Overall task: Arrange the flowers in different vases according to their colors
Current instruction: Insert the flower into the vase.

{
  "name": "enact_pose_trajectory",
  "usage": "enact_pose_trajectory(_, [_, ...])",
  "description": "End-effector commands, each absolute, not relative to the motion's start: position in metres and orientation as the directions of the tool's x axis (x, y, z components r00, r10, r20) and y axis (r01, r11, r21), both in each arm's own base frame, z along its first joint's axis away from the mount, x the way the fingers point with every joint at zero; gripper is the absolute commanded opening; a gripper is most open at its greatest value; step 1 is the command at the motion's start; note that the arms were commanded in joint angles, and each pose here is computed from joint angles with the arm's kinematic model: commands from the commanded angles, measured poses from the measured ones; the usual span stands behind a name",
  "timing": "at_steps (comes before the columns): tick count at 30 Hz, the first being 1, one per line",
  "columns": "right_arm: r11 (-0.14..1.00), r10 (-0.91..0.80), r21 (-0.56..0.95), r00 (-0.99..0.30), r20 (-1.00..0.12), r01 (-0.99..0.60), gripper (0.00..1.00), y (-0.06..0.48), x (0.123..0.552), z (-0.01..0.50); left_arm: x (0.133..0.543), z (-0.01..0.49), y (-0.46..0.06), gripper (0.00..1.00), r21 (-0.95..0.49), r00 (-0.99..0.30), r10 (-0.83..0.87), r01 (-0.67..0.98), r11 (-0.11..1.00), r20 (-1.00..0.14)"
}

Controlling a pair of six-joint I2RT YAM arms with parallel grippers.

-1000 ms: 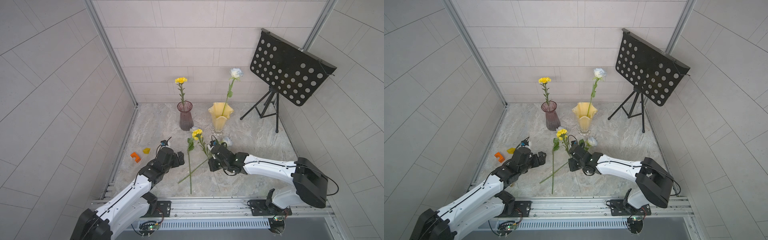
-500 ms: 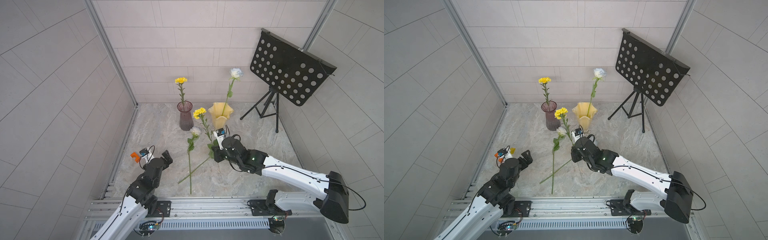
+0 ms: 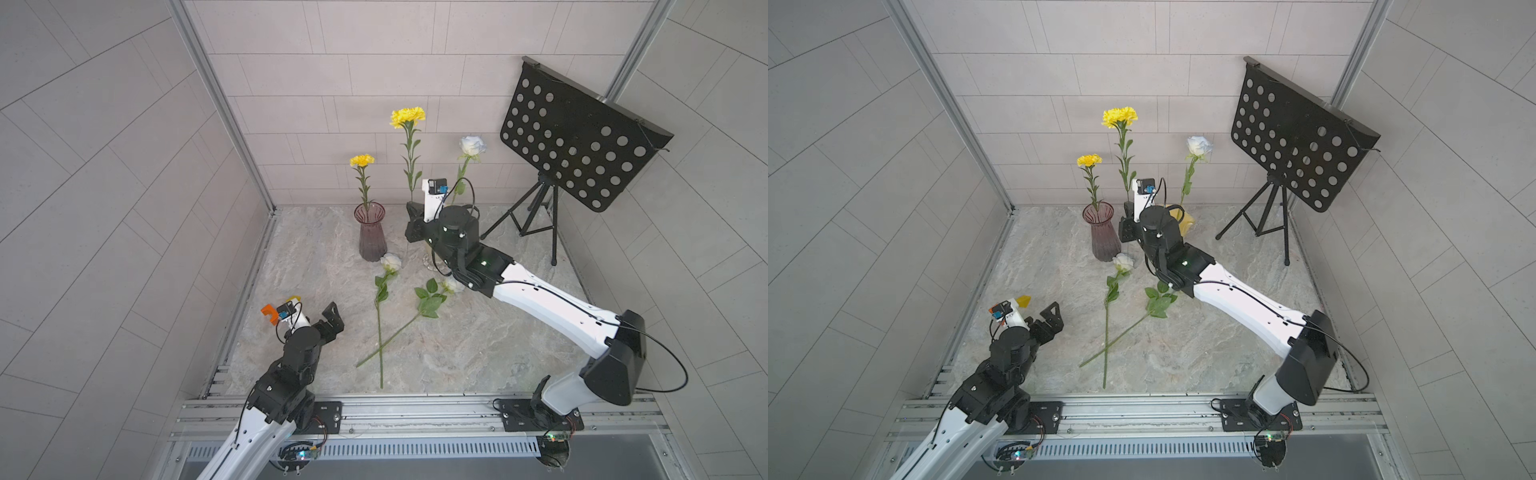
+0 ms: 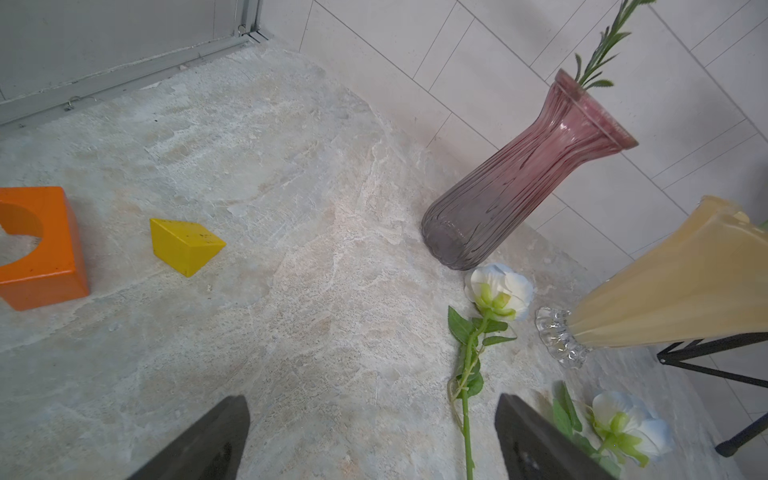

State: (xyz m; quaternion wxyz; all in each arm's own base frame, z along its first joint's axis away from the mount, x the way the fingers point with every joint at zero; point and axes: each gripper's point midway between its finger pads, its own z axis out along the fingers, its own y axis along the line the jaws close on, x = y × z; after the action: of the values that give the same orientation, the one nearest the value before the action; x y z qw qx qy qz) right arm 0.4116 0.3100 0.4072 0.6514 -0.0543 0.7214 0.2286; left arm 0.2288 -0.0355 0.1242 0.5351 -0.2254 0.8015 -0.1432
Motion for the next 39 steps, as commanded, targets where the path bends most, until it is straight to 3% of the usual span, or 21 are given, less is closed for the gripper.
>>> enact_pose_trajectory(1, [0.890,0.259,0.258,-0.049,-0.965,-0.375,0.00,0.315,0.440,0.438,0.233,0.118,-0.044,1.00,-0.430,-0.372,-0.463,-0.172,0.886,-0.805])
enact_pose_trajectory(7, [0.894,0.269,0.240,0.027,-0.963,-0.378,0.00,0.345,0.499,0.445,0.239,0.112,-0.057,1.00,-0.399,-0.446,-0.423,-0.151,0.904,-0.789])
enact_pose_trajectory(16, [0.915,0.187,0.143,0.083,-0.979,-0.376,0.00,0.392,0.555,0.402,0.241,0.108,-0.063,1.00,-0.400,-0.472,-0.414,-0.137,0.906,-0.778])
enact_pose_trajectory(22, [0.921,0.170,0.146,0.036,-0.985,-0.361,0.00,0.400,0.568,0.360,0.241,0.110,-0.064,1.00,-0.412,-0.463,-0.422,-0.129,0.902,-0.779])
enact_pose_trajectory(32, [0.914,0.178,0.162,0.009,-0.984,-0.372,0.00,0.403,0.561,0.354,0.241,0.112,-0.065,1.00,-0.421,-0.459,-0.428,-0.122,0.899,-0.779])
enact_pose_trajectory(34, [0.913,0.174,0.162,-0.001,-0.985,-0.375,0.21,0.403,0.558,0.352,0.241,0.112,-0.065,1.00,-0.423,-0.458,-0.428,-0.121,0.898,-0.779])
enact_pose_trajectory(36, [0.912,0.171,0.163,-0.012,-0.985,-0.376,0.54,0.401,0.553,0.350,0.241,0.113,-0.065,1.00,-0.422,-0.457,-0.428,-0.121,0.898,-0.780])
enact_pose_trajectory(37, [0.911,0.172,0.166,-0.017,-0.985,-0.378,0.62,0.400,0.550,0.350,0.241,0.113,-0.065,1.00,-0.421,-0.457,-0.428,-0.121,0.899,-0.780])
enact_pose_trajectory(39, [0.909,0.181,0.175,-0.022,-0.983,-0.378,0.68,0.396,0.543,0.349,0.241,0.113,-0.065,1.00,-0.421,-0.457,-0.426,-0.119,0.899,-0.781])
